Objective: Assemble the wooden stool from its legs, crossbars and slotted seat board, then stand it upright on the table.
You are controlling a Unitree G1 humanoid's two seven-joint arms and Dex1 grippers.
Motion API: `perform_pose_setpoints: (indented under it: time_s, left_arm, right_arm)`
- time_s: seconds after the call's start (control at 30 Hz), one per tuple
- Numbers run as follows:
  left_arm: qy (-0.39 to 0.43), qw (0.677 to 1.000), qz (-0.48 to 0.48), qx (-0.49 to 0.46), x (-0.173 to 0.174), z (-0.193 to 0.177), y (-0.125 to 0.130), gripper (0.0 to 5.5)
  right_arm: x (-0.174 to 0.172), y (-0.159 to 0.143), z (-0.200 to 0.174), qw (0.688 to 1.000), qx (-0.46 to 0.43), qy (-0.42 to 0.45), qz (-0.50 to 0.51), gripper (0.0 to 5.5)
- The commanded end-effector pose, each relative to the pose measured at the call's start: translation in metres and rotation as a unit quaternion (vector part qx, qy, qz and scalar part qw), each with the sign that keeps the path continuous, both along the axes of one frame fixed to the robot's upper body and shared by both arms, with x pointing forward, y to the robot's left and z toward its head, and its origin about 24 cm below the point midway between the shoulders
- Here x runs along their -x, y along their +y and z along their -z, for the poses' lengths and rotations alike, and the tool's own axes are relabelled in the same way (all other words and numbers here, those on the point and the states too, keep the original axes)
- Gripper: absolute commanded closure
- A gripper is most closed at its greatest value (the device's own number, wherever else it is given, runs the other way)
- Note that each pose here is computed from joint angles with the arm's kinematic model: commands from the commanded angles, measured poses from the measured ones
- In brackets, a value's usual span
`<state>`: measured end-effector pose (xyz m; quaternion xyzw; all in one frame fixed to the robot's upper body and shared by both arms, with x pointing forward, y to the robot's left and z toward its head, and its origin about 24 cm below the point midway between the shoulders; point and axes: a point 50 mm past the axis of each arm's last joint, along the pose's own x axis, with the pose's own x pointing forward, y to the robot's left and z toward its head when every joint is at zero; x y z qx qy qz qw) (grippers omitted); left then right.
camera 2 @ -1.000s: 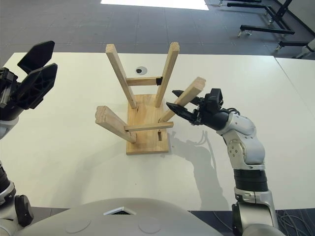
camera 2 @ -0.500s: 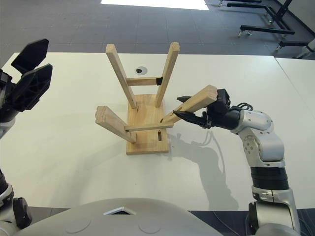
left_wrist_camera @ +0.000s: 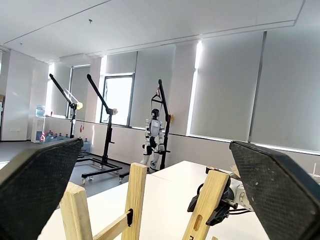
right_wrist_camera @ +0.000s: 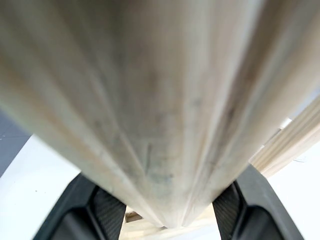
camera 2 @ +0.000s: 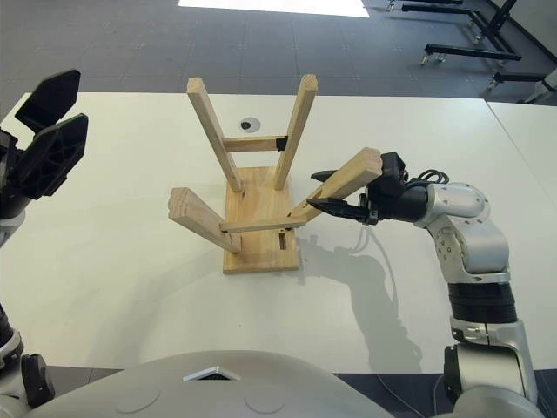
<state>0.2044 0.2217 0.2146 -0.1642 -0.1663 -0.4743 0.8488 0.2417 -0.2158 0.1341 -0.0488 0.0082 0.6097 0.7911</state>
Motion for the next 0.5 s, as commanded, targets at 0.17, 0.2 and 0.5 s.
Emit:
perform_pose_setpoints:
  time_s: [0.17,0.2,0.5]
  left_arm:
    - [-0.008,1.000,-0.015,-0.020,0.005,-0.004,0.010,0.10]
    - [-0.008,1.000,-0.015,-0.020,0.005,-0.003,0.011,0.10]
    - [0.007,1.000,-0.015,-0.020,0.004,0.002,0.020,0.10]
  right_arm:
    - [0.008,-0.003,0.014,1.000,-0.013,-0.003,0.018,3.45]
    - [0.007,-0.003,0.012,1.000,-0.015,-0.009,0.016,3.45]
    - [0.010,0.015,-0.006,0.997,-0.034,-0.057,-0.030,3.45]
